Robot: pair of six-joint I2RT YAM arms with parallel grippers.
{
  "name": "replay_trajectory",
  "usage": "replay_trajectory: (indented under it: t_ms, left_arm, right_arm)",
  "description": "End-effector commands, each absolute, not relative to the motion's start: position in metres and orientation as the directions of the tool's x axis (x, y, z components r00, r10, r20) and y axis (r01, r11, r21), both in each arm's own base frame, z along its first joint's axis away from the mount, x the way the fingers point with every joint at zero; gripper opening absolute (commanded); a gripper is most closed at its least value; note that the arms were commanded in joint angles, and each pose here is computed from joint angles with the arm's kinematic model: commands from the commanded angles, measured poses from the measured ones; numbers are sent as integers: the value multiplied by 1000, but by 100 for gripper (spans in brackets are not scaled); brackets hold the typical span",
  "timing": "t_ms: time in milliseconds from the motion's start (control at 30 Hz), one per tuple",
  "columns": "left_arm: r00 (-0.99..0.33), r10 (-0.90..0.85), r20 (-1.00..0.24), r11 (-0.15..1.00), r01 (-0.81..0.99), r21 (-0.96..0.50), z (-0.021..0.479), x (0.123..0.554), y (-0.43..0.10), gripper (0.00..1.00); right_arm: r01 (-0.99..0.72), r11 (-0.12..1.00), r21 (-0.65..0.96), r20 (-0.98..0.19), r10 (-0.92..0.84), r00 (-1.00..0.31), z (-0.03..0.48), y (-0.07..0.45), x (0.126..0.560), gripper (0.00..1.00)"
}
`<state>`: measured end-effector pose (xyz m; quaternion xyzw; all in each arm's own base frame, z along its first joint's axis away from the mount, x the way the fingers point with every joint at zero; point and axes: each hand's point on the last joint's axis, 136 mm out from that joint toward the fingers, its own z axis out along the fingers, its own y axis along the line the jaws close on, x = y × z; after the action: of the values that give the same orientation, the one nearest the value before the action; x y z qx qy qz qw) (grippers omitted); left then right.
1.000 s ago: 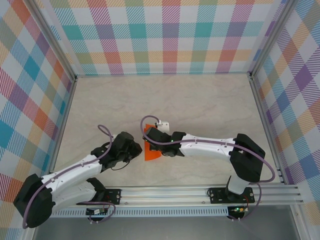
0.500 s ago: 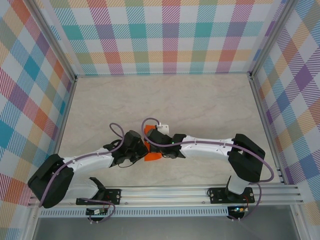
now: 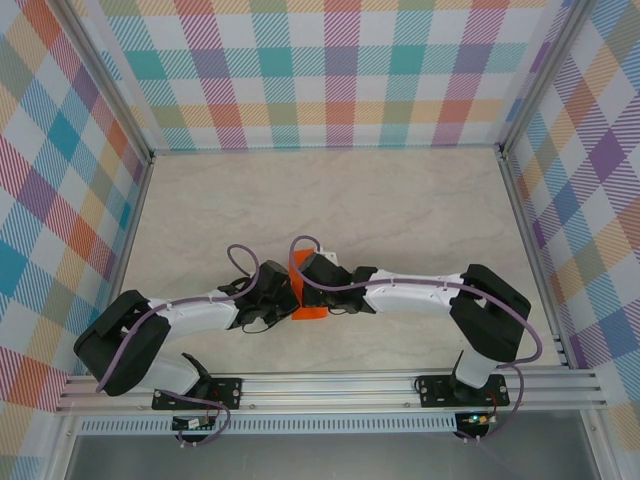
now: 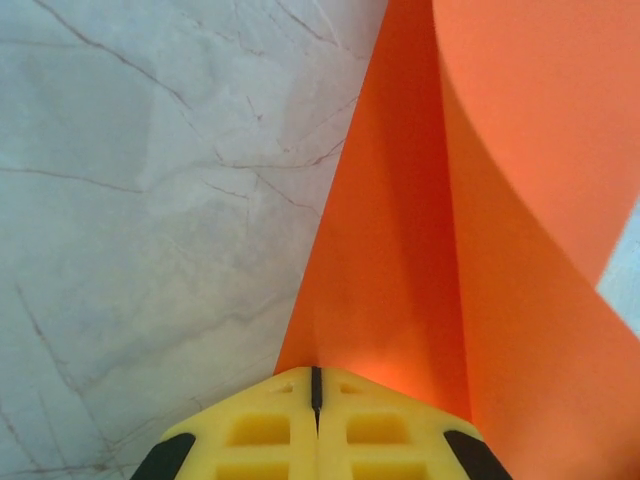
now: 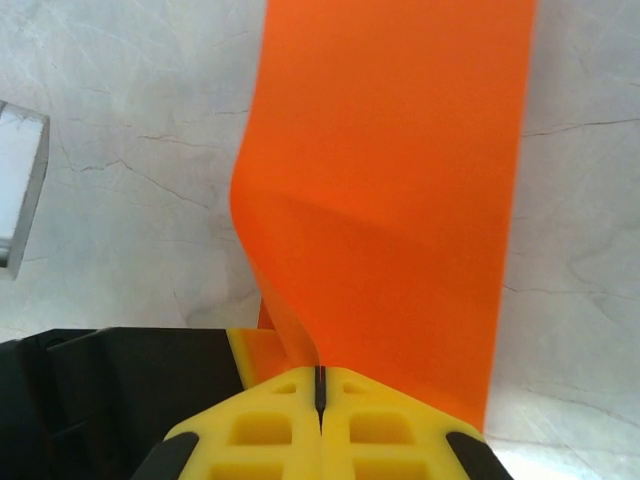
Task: Fold a paper plane with a square sheet of paper (pick it up from the middle)
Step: Fold the triangle a second time at the center of the table.
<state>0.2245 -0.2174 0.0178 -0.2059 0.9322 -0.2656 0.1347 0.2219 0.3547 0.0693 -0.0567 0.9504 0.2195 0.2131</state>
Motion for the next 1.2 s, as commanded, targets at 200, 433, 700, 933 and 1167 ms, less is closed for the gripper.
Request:
replay_trajectory:
  t_ms: [200, 433, 700, 933, 1167]
  left_arm:
    - [-885, -436, -162, 831, -327, -450, 5, 216, -196, 4]
    - [-895, -415, -166, 844, -310, -438, 8, 218, -199, 4]
    - [-898, -407, -169, 849, -302, -434, 10, 219, -199, 4]
    - [-899, -403, -170, 849, -298, -436, 12, 220, -201, 4]
    - [-902, -396, -171, 855, -294, -427, 11, 219, -200, 4]
  right_arm:
    - [-308, 803, 511, -374, -115, -920, 61, 363, 226, 0]
    - [-328, 696, 638, -339, -129, -932, 62, 363, 230, 0]
    - [-347, 596, 724, -307, -172, -936, 61, 358, 231, 2]
    - [-348, 545, 763, -287, -196, -938, 57, 349, 237, 3]
    - [-355, 528, 771, -286, -211, -935, 45, 341, 242, 4]
